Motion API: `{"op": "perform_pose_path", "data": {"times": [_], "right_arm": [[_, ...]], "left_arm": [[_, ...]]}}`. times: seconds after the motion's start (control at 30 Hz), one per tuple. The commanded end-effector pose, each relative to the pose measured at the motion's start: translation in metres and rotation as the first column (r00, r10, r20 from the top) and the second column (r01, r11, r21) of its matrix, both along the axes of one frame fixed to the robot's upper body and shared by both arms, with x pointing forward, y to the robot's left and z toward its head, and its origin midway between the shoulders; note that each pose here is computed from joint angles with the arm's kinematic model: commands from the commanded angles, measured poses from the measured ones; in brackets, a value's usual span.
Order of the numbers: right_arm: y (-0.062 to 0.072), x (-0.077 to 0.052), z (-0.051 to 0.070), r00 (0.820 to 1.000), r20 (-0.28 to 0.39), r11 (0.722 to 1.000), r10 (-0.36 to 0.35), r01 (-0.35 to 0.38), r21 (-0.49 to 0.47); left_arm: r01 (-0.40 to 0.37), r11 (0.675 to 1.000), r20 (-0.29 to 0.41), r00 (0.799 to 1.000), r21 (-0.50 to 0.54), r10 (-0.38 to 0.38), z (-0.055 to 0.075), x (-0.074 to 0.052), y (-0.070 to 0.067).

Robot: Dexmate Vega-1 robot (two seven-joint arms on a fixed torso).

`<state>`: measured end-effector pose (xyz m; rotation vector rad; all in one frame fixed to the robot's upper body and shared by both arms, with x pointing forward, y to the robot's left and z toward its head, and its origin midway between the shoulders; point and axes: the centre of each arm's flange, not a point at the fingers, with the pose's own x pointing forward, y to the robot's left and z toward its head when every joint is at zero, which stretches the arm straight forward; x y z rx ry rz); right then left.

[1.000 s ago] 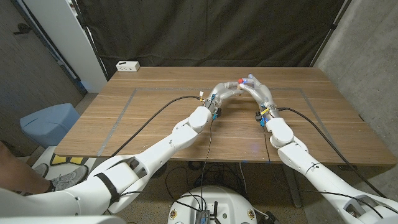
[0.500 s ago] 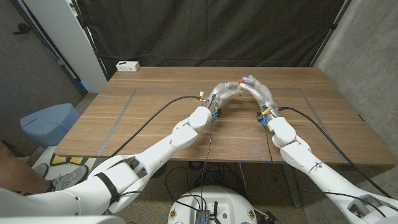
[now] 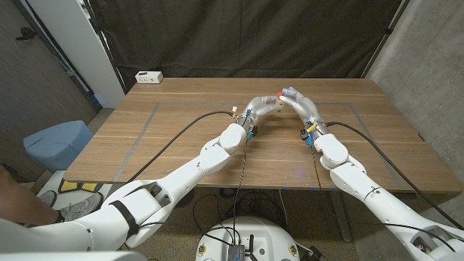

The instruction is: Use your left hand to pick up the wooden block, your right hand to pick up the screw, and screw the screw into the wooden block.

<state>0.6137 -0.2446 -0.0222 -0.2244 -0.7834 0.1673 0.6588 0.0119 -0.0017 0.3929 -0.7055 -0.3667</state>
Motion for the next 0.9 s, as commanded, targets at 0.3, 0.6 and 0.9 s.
{"op": "perform_pose_path", "data": {"times": [0.3,0.6,0.9], "right_arm": [[-0.010,-0.016,0.029,0.999,0.005,0.983,-0.050,0.050,-0.176],[-0.015,-0.023,0.042,0.998,0.002,0.964,-0.065,0.063,-0.258],[-0.021,-0.031,0.055,0.995,0.006,0.933,-0.102,0.098,-0.348]], "left_arm": [[0.013,1.000,0.007,1.000,0.019,-0.013,0.002,-0.001,0.000],[0.024,0.999,0.006,1.000,0.027,-0.024,0.002,-0.002,-0.002],[0.015,0.999,0.007,1.000,0.037,-0.016,0.001,-0.003,-0.001]]}}
